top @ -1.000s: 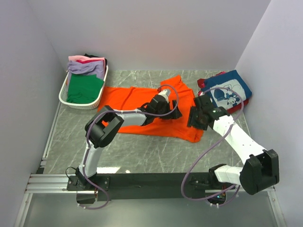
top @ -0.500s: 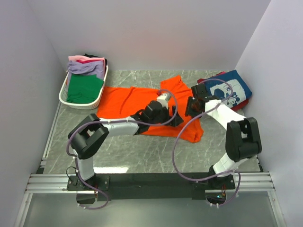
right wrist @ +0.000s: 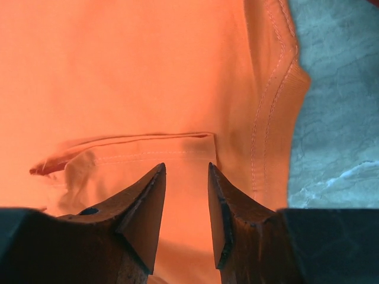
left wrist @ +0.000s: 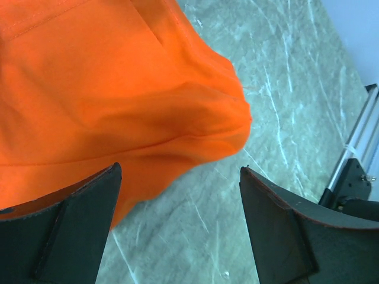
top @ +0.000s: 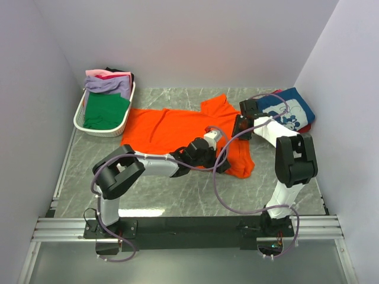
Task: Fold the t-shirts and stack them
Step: Fold the tshirt
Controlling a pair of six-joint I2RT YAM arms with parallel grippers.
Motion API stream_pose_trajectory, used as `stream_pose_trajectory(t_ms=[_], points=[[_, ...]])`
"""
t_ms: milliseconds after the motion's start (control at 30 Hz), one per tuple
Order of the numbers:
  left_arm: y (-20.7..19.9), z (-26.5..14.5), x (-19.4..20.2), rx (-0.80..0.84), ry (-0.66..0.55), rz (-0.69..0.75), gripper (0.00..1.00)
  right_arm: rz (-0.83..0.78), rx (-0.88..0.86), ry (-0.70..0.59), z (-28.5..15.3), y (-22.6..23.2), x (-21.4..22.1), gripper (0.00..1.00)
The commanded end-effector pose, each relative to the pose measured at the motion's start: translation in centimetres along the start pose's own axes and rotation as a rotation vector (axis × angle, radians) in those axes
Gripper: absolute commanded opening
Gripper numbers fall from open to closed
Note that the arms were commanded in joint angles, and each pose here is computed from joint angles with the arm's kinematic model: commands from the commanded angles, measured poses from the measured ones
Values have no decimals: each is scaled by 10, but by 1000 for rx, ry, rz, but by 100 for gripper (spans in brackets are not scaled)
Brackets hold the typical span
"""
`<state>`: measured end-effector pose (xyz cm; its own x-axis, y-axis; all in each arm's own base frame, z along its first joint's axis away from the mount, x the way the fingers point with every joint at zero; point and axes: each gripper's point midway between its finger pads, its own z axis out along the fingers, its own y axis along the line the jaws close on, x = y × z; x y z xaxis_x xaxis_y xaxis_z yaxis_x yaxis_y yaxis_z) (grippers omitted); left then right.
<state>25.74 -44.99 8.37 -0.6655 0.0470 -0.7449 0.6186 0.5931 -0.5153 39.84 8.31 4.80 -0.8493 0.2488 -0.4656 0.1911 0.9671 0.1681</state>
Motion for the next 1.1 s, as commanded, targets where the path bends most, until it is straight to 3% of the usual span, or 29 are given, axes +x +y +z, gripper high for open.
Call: stream_pose_trajectory(t_ms=[0, 267, 733, 800, 933, 1067], points=[[-16, 10, -20, 44, -55, 52, 87, -7, -4, -39, 2, 2, -14, 41], [-34, 24, -4, 84, -16, 81, 87, 3, 21, -5, 12, -10, -1, 41], [-18, 24, 44, 79, 85, 58, 86, 9, 32, 53, 26, -19, 14, 34], [-17, 23, 48, 78, 92, 54, 86, 11, 33, 54, 26, -19, 14, 32], [-13, 21, 56, 77, 106, 41, 86, 3, 32, 54, 26, -18, 14, 13], [-11, 20, 57, 73, 106, 41, 86, 2, 15, 63, 27, -16, 13, 6]])
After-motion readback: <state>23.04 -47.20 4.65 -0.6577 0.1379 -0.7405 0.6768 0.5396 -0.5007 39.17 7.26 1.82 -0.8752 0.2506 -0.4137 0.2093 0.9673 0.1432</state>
